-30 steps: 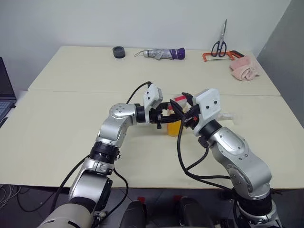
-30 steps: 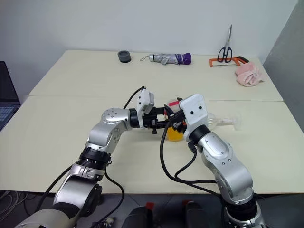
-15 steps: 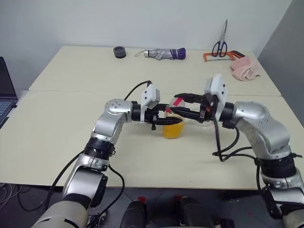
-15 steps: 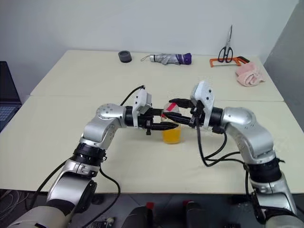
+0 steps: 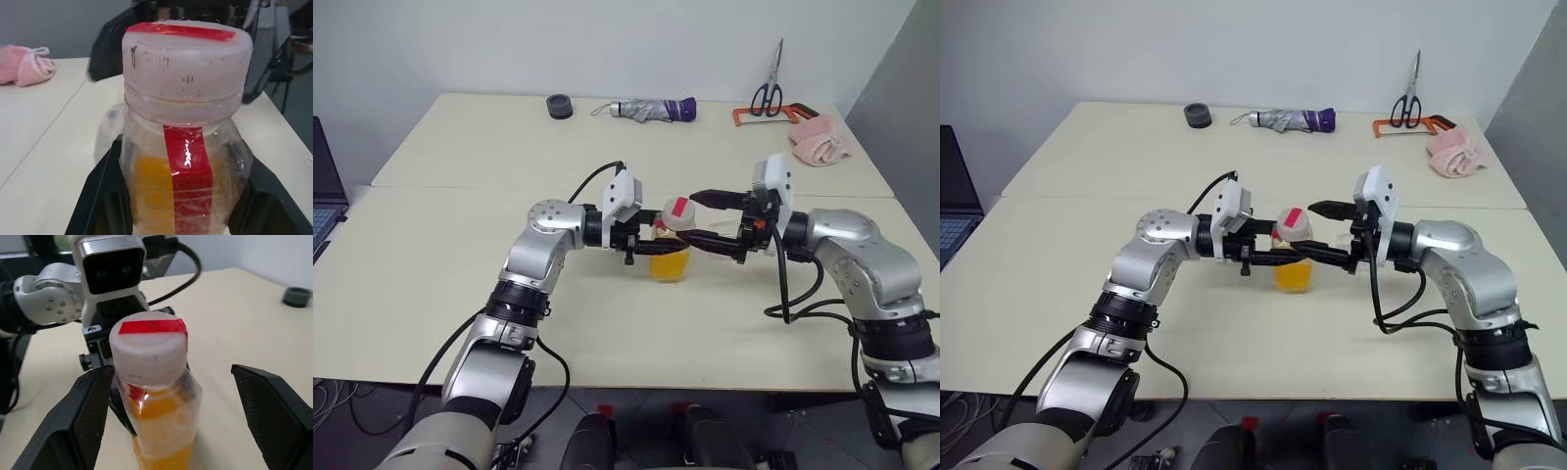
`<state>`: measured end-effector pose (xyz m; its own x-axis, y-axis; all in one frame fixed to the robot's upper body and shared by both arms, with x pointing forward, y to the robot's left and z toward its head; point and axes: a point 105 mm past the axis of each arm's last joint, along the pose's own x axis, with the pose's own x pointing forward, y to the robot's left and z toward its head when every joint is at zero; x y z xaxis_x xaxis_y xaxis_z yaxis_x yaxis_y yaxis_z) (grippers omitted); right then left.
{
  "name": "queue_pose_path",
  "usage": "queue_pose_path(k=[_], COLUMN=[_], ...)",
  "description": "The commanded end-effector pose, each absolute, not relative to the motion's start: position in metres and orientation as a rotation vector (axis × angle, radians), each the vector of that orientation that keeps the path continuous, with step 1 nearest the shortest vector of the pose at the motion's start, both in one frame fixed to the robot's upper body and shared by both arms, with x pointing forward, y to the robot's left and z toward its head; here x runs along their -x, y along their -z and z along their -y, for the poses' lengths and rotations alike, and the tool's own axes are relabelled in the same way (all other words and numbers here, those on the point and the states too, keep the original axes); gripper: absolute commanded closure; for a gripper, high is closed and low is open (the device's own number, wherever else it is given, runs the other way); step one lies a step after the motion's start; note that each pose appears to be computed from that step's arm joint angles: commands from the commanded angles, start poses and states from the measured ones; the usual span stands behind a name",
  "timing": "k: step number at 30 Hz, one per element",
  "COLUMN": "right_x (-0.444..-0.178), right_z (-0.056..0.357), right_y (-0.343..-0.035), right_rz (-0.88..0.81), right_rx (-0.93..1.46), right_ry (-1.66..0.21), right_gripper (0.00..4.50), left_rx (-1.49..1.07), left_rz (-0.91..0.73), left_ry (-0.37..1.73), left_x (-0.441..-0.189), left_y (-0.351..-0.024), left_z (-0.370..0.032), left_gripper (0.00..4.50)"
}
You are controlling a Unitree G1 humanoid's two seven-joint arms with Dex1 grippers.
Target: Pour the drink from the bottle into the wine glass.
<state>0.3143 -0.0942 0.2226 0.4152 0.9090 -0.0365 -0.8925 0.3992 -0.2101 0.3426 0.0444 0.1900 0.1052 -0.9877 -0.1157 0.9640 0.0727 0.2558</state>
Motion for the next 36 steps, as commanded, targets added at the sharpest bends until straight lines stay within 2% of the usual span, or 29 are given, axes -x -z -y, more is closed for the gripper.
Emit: queue_pose_path(k=[1, 7, 10, 17, 36], right_x=[-0.297, -0.275, -0.280, -0.293, -0.304], right_z=[0.098, 0.074, 0.066, 0.058, 0.085], right_y=[-0.244, -0.242, -0.249, -0.251, -0.245], right_rz=[0.216, 0.286, 0.361, 0.397, 0.349], right_rx=[0.223, 0.248, 0.299, 0.367, 0.369], right_ry=[-1.036, -0.919, -0.813, -0.750, -0.640], right_gripper=[0.55, 0.55, 0.55, 0.55, 0.55], left_rx=[-0.304, -0.269, -0.263, -0.267, -0.271], left_rz=[0.192, 0.173, 0.165, 0.156, 0.151], left_ry=[1.443, 1.434, 1.442, 1.457, 1.455], left_x=[-0.343, -0.343, -0.343, -0.342, -0.342], left_y=[-0.211, -0.206, -0.204, -0.202, -0.202], left_z=[-0.045, -0.044, -0.042, -0.039, -0.041], left_gripper=[2.64, 2.64, 2.65, 2.65, 2.65])
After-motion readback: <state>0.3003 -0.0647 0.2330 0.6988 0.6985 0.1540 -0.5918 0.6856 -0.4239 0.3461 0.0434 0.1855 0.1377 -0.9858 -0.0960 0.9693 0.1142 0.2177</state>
